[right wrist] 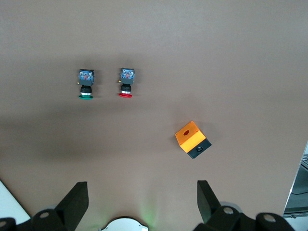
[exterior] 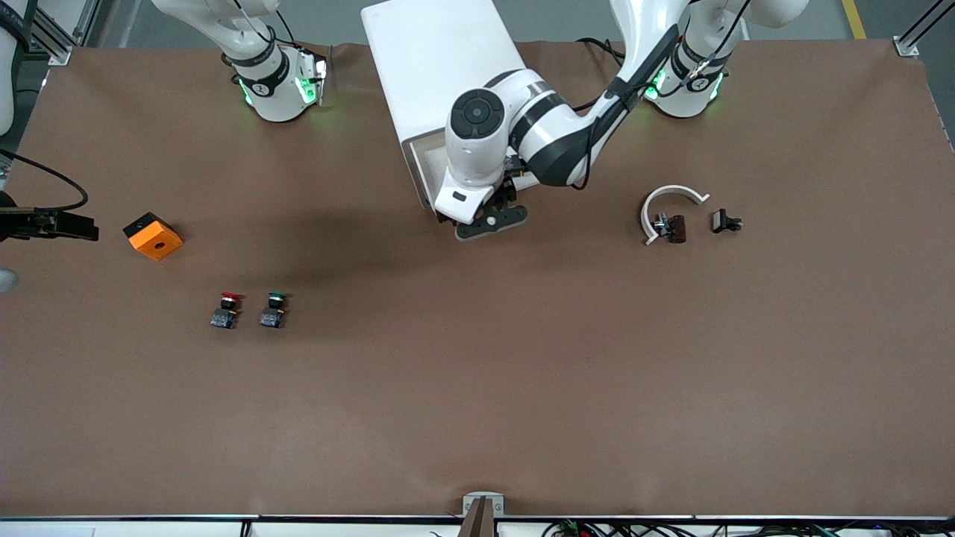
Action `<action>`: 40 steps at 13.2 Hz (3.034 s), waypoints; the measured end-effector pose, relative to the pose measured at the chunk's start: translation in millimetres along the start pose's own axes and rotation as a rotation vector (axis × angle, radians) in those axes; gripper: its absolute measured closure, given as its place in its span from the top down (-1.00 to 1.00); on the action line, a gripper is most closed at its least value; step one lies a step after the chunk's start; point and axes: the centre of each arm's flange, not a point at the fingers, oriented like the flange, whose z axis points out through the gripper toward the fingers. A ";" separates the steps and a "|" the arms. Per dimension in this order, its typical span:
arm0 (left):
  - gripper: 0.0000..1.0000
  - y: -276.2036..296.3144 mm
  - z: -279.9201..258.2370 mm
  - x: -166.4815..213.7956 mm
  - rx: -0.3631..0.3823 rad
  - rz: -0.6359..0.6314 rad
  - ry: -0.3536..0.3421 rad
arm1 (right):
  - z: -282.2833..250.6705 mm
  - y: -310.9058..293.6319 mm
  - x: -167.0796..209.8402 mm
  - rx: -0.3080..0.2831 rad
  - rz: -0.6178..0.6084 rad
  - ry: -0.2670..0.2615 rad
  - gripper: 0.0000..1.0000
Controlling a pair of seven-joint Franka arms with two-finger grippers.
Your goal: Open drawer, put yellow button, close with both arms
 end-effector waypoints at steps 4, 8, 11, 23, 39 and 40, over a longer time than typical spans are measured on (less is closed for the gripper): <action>1.00 8.1 4.1 -25.7 0.009 -0.020 -0.002 | -21.4 2.5 -12.2 0.022 0.024 0.056 1.00; 1.00 16.0 7.4 -53.6 0.016 -0.031 -0.003 | -55.2 14.6 -39.5 0.030 0.044 0.136 1.00; 1.00 21.7 11.3 -78.7 0.023 -0.010 -0.004 | -66.1 21.0 -55.4 0.040 0.054 0.165 1.00; 1.00 29.5 14.6 -115.7 0.028 0.011 -0.008 | -43.8 19.5 -101.4 0.066 0.047 0.226 1.00; 1.00 -15.7 -13.9 48.1 -0.013 -0.096 -0.001 | -44.0 8.1 -120.3 0.134 0.097 0.263 1.00; 1.00 -27.4 -17.0 70.3 -0.006 -0.075 -0.003 | -45.0 4.9 -120.2 0.142 0.111 0.263 1.00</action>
